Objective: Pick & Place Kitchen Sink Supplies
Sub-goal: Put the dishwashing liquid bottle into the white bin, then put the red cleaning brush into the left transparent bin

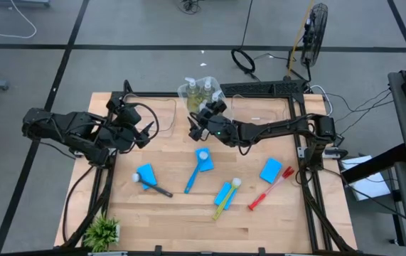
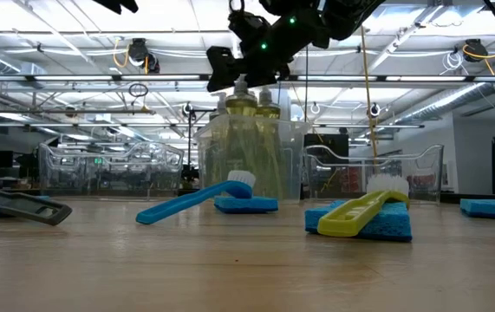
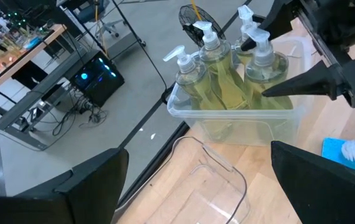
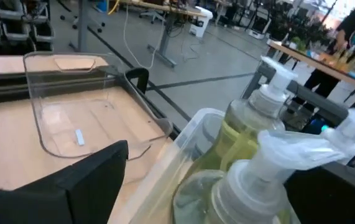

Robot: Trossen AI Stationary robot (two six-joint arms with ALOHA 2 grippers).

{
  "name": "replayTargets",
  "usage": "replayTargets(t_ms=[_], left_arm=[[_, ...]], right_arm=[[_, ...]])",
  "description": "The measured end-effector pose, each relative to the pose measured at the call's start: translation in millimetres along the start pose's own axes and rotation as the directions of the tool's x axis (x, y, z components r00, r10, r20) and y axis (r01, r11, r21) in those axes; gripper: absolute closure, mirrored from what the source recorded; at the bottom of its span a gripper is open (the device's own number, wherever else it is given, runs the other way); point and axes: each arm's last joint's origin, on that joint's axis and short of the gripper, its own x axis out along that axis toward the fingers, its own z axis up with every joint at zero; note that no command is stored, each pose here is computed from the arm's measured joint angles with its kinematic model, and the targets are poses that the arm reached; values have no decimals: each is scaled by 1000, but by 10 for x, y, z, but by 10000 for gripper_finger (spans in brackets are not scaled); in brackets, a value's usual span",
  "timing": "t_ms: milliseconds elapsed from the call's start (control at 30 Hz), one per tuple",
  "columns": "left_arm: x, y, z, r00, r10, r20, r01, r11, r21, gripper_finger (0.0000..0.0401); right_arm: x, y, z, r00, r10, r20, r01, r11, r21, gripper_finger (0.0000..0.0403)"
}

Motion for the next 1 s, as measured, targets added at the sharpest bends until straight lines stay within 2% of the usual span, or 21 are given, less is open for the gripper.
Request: replayTargets(t_ms=[300,567,767,1000], left_arm=[[0,-3,0,1000,-9,-3,9,1000,-4,9],[0,-7,1,1000,-20,-6,19,1000,-6,9],[0,-7,1,1000,-20,-6,20,1000,-6,9],[0,-7,1,1000,-19,-5,19,1000,-6,9]], right_arm=[[-143,-140,220,999,-31,44,33,998,-45,21],[-225,-183,264,999,-25,24,26,998,-59,21],[-369,-149,358,999,7,51,-4,997,-72,22],[-688,-104,524,994,72,87,-57,984,-169,22]])
